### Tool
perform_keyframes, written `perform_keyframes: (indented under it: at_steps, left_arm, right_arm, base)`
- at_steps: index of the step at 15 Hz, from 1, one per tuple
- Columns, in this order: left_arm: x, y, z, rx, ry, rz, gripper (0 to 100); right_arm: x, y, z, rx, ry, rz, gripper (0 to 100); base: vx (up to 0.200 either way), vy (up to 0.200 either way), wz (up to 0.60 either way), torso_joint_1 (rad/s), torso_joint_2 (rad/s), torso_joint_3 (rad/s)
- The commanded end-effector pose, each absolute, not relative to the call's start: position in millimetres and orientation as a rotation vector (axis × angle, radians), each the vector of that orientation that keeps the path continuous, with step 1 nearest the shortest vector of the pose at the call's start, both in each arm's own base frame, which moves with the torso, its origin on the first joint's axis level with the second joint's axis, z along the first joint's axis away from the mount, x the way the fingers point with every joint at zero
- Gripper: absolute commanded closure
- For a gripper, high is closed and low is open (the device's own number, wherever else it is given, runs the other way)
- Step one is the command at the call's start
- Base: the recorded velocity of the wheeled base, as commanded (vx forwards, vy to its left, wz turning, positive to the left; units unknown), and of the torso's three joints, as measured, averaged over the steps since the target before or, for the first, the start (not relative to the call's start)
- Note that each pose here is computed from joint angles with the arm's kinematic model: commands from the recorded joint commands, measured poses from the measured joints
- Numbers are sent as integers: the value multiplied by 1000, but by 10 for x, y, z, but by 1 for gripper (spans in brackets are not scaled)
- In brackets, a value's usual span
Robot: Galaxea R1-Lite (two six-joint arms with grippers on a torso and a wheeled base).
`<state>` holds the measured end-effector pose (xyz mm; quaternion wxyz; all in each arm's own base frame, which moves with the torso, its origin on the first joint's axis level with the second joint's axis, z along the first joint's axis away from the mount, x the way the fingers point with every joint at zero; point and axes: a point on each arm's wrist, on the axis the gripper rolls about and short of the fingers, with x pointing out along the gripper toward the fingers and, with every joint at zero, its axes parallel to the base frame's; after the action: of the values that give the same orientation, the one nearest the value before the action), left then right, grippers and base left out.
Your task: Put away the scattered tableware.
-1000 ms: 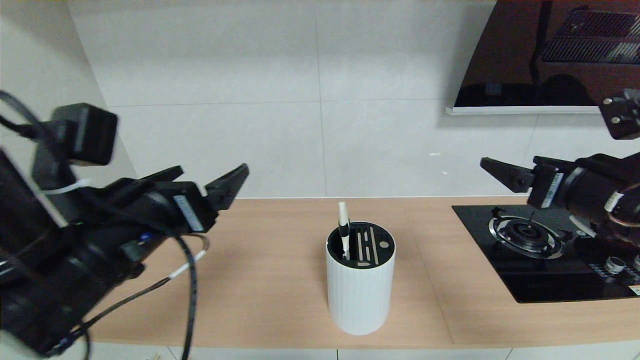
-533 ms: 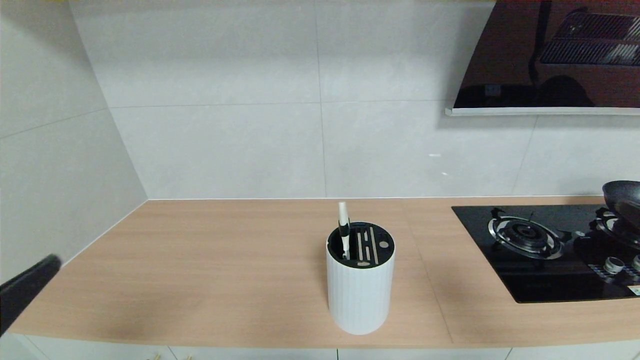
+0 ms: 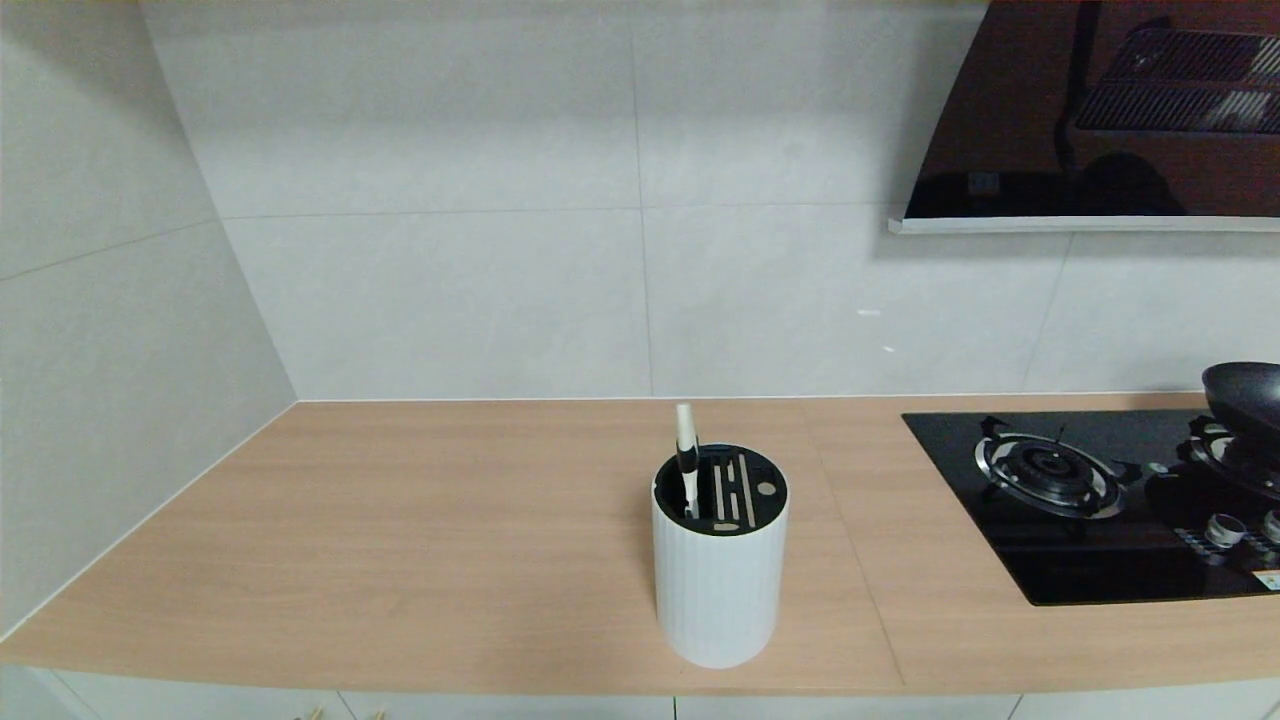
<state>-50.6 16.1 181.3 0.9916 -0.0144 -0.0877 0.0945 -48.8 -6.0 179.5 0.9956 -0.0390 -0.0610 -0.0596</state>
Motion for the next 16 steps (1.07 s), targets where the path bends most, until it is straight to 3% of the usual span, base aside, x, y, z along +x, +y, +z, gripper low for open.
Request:
perform_keyframes:
  at_steps: [1,3,6,7,8,10,14,16]
  left_arm:
    - [-581,131,1793,-30,-218,268,0]
    - [-694,64,1635,-4,-266,336,0]
    - [-557,82,1431,-22,-195,407,0]
    - [-384,83,1116,-9,-99,401,0]
    - [-302,79,959,9,-77,381,0]
    - [-239,64,825,53,-57,306,0]
    - [-228,16,796,81,-35,89,0]
    - [-228,8,790,87,-30,50,0]
  right_arm:
    - [-673,-37,1576,-105,-198,-167,0]
    - [-589,-43,1456,-103,-157,-189,0]
    - [-430,-41,1207,-97,-97,-182,0]
    - [-248,-40,897,-77,-110,-177,0]
    - [-236,-35,861,-68,-98,-154,0]
    - [-231,-26,811,-44,-53,-112,0]
    - [-233,7,747,-44,22,36,0]
    - [-228,8,764,-45,-6,41,0]
  base:
    - [0,0,0,0,0,0]
    - [0,0,0,0,0,0]
    - [0,0,0,0,0,0]
    - [0,0,0,0,0,0]
    - [0,0,0,0,0,0]
    - [0,0,0,0,0,0]
    - [0,0,0,0,0,0]
    - [0,0,0,0,0,0]
